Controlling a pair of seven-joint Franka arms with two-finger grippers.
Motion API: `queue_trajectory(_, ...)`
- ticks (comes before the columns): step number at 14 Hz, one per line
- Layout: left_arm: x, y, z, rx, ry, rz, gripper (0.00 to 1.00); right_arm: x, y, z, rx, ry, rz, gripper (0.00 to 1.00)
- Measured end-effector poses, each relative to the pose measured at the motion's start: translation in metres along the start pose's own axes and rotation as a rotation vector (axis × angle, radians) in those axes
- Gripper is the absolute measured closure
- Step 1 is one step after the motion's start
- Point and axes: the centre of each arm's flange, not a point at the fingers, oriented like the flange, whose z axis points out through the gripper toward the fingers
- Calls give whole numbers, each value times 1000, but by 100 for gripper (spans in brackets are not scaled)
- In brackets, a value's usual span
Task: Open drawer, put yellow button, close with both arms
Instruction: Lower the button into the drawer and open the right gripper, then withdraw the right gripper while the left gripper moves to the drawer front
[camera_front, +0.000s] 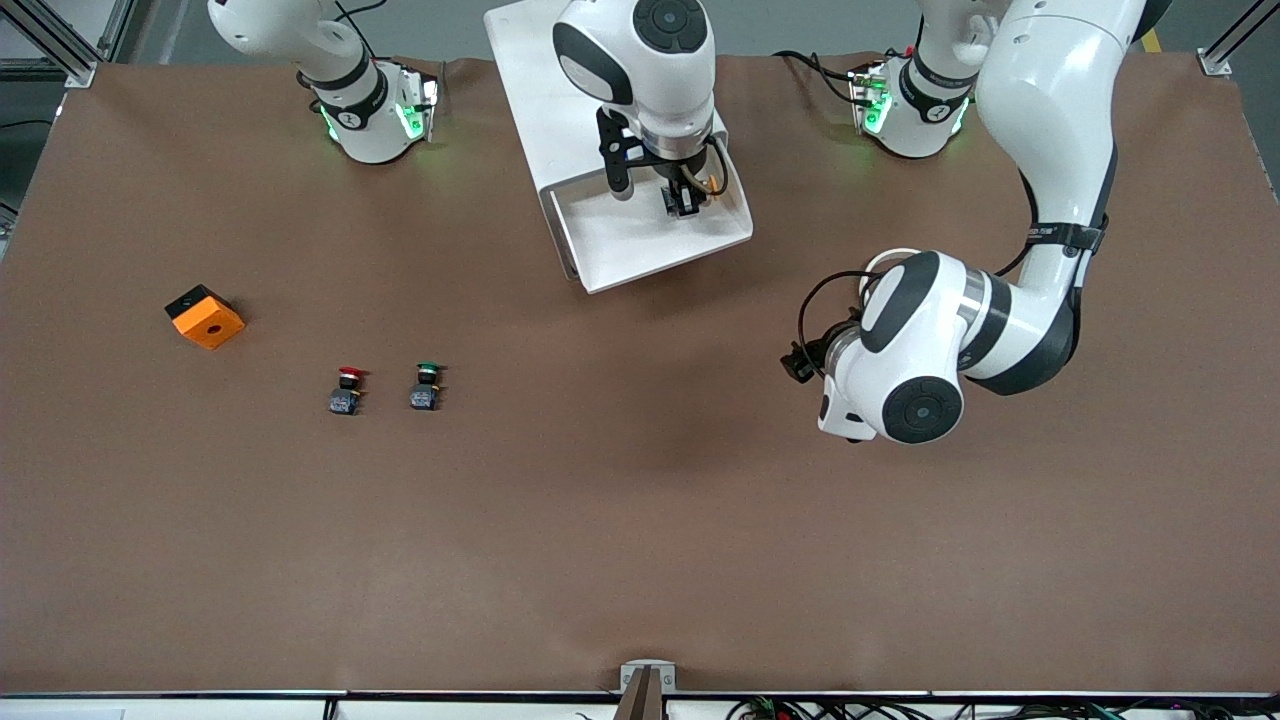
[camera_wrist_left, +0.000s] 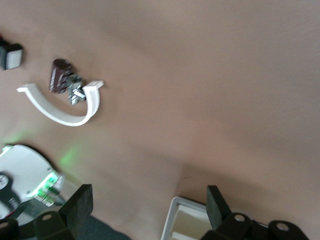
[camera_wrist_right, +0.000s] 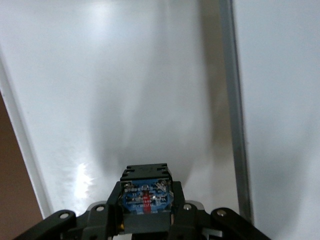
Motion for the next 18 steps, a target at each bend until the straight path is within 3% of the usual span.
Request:
queue_trajectory(8, -15, 21, -23, -102, 136, 79, 0, 4, -7, 10, -1, 31, 4, 59)
queue_trajectory(10, -22, 30, -28, -128, 194, 100, 0, 6, -12, 7, 7, 30, 6, 45)
queue_trajectory(14, -52, 41, -42, -162, 240, 148, 0, 16, -31, -21, 17, 22, 4, 6)
queue_trajectory(15, -60, 44, -43, -163, 245, 159, 0, 20, -37, -31, 16, 21, 5, 0)
queue_trajectory(18, -78, 51, -42, -159, 254, 184, 0, 38, -54, -63, -7, 28, -36, 0)
